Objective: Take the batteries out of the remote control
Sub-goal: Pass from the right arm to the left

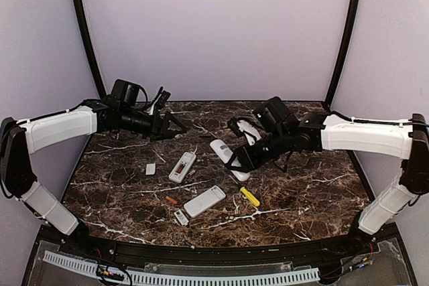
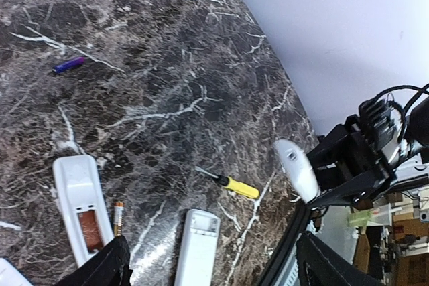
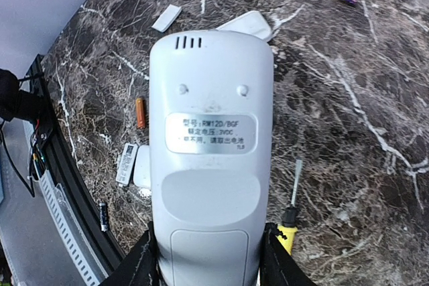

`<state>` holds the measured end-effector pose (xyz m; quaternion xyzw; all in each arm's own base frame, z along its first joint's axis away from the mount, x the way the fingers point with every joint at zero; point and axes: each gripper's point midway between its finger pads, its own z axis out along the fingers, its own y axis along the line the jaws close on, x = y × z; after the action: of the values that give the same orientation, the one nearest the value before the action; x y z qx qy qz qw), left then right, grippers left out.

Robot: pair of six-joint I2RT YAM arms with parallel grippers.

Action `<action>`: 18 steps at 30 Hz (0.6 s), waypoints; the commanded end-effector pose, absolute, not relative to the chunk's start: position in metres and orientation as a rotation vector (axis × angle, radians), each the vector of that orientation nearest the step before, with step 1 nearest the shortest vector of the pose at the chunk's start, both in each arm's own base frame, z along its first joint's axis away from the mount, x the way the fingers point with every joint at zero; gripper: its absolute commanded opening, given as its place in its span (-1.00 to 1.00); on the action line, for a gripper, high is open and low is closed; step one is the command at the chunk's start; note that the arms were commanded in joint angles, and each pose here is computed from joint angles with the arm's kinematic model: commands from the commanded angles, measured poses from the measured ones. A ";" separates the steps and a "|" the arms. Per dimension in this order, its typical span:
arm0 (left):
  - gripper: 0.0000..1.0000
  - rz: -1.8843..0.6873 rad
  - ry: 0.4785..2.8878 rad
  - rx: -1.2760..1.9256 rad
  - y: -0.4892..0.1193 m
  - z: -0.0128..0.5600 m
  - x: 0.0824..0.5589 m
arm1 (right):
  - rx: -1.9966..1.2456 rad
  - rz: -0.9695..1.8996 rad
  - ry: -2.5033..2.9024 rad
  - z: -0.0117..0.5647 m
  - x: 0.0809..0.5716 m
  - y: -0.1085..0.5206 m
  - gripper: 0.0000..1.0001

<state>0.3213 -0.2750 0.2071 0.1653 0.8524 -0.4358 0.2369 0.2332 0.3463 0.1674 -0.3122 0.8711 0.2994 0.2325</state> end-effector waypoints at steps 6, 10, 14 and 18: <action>0.65 -1.582 2.367 0.572 -0.325 0.198 0.271 | -1.042 0.713 2.268 0.180 0.215 0.398 -0.86; 0.53 -1.674 2.386 0.577 -0.331 0.194 0.263 | -1.083 0.659 2.231 0.184 0.212 0.403 -0.86; 0.37 -1.742 2.392 0.596 -0.337 0.194 0.255 | -1.106 0.613 2.219 0.185 0.213 0.404 -0.87; 0.24 -1.796 2.402 0.604 -0.340 0.191 0.250 | -1.159 0.585 2.188 0.187 0.208 0.411 -0.87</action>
<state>0.2647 -0.3345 0.1881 0.1872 0.8034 -0.5604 0.0738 0.2065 0.3990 0.1762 -0.4134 0.8381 0.2333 0.2689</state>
